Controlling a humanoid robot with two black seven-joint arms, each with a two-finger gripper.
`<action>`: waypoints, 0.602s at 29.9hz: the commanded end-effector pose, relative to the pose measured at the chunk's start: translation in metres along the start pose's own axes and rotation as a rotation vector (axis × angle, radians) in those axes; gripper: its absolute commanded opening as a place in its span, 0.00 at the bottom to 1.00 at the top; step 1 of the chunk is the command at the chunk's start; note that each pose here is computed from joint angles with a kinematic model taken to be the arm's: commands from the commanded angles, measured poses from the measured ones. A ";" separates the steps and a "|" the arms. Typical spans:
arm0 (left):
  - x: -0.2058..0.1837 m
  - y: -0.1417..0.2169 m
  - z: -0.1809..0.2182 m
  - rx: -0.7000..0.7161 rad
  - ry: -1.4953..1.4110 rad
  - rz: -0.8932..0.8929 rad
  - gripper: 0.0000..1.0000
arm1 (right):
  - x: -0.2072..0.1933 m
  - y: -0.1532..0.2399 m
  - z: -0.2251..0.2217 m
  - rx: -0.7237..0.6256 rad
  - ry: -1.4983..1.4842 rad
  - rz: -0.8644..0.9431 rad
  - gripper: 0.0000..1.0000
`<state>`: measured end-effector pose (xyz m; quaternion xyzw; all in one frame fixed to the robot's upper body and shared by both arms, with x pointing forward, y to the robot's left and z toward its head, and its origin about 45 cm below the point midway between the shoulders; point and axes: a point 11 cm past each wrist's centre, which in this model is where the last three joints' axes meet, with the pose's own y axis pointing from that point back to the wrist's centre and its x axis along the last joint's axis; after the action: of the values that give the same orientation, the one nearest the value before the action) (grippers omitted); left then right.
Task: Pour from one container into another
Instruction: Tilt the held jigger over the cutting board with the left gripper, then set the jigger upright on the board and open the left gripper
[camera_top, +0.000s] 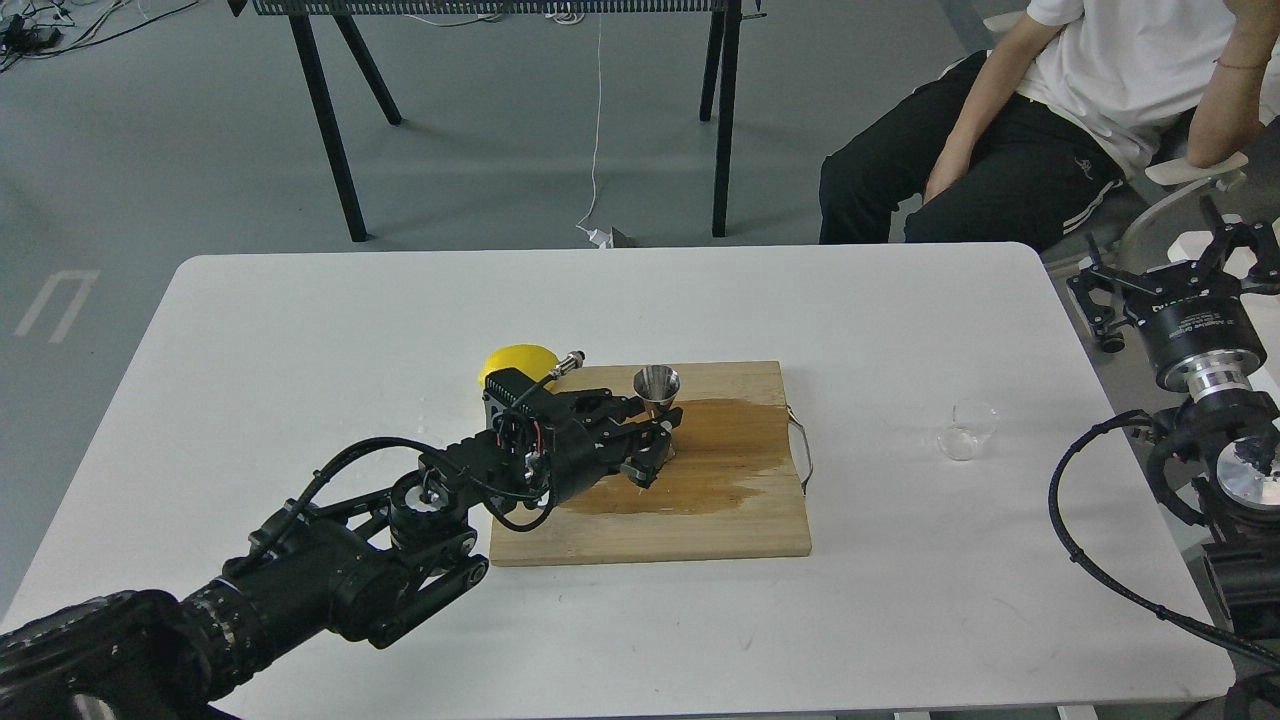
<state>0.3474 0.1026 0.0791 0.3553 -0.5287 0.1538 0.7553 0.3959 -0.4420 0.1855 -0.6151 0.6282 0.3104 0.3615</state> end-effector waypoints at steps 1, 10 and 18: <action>-0.001 0.000 0.002 -0.008 -0.004 -0.001 0.61 | 0.000 0.000 0.000 0.000 0.000 0.000 1.00; -0.002 0.004 0.002 -0.023 -0.006 0.001 0.72 | 0.000 0.000 -0.001 0.004 -0.003 0.000 1.00; -0.011 0.032 -0.027 0.019 -0.029 -0.011 0.75 | 0.001 0.000 -0.002 0.004 -0.001 0.002 1.00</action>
<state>0.3416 0.1286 0.0778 0.3600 -0.5337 0.1459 0.7512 0.3963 -0.4430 0.1867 -0.6140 0.6282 0.3094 0.3642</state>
